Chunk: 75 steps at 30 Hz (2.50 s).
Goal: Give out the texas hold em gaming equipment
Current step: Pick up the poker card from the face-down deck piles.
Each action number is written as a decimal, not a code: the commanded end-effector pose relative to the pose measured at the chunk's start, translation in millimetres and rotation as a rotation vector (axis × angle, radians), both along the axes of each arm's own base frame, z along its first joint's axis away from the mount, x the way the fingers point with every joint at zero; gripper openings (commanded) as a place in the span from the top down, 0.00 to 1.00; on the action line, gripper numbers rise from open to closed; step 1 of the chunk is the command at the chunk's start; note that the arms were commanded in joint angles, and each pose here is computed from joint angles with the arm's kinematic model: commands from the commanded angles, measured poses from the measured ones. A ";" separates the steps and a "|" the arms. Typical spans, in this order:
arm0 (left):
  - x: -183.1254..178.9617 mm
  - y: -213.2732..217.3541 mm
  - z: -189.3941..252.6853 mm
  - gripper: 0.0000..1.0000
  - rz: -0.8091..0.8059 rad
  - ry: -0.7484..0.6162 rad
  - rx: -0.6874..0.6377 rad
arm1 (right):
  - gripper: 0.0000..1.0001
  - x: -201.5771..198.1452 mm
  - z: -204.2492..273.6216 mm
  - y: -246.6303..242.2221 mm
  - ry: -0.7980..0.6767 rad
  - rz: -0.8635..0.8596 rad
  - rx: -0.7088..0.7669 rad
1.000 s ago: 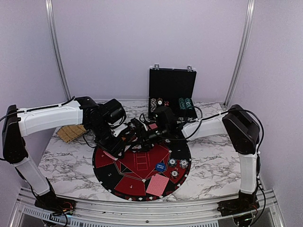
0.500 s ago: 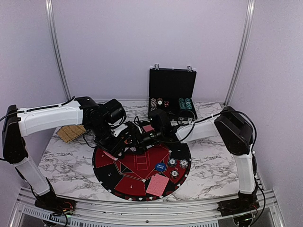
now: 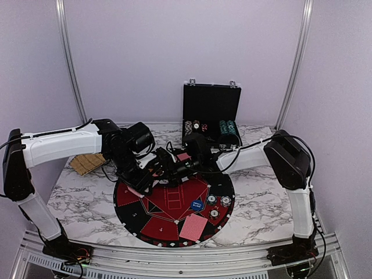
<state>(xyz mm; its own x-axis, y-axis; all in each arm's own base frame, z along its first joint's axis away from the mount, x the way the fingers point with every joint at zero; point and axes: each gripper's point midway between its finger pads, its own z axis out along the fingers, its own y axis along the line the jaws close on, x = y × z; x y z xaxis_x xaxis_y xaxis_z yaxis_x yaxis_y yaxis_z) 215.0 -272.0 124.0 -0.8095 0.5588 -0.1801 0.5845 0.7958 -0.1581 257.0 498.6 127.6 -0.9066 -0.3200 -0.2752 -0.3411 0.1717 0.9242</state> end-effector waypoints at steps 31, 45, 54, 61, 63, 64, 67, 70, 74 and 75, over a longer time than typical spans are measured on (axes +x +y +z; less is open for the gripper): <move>3.5 0.7 4.4 0.59 -0.009 -0.023 0.013 | 0.57 20.0 50.8 -17.8 -0.100 -0.086 0.050; 7.5 -0.6 3.3 0.59 -0.004 -0.025 0.023 | 0.67 12.2 52.7 -21.3 -0.087 -0.076 0.054; 8.4 0.3 4.3 0.59 0.002 -0.027 0.023 | 0.71 6.8 46.3 -19.1 -0.073 -0.060 0.047; 7.9 0.1 3.3 0.59 0.001 -0.023 0.026 | 0.81 6.5 47.7 -19.8 -0.075 -0.061 0.050; 8.1 -0.3 3.2 0.59 0.001 -0.023 0.025 | 0.82 6.3 47.1 -20.3 -0.072 -0.062 0.048; 8.2 0.1 3.3 0.59 0.002 -0.022 0.025 | 0.83 5.9 46.9 -20.2 -0.073 -0.062 0.048; 7.9 -0.1 2.3 0.59 0.001 -0.021 0.028 | 0.85 6.8 47.4 -21.0 -0.073 -0.065 0.049; 7.6 0.1 1.9 0.59 0.001 -0.019 0.028 | 0.88 7.5 48.6 -21.7 -0.073 -0.069 0.051; 7.0 0.3 1.9 0.59 0.001 -0.018 0.027 | 0.91 10.6 52.2 -24.4 -0.074 -0.084 0.055; 7.3 0.7 2.1 0.59 0.002 -0.019 0.028 | 0.92 11.8 53.1 -25.7 -0.075 -0.089 0.058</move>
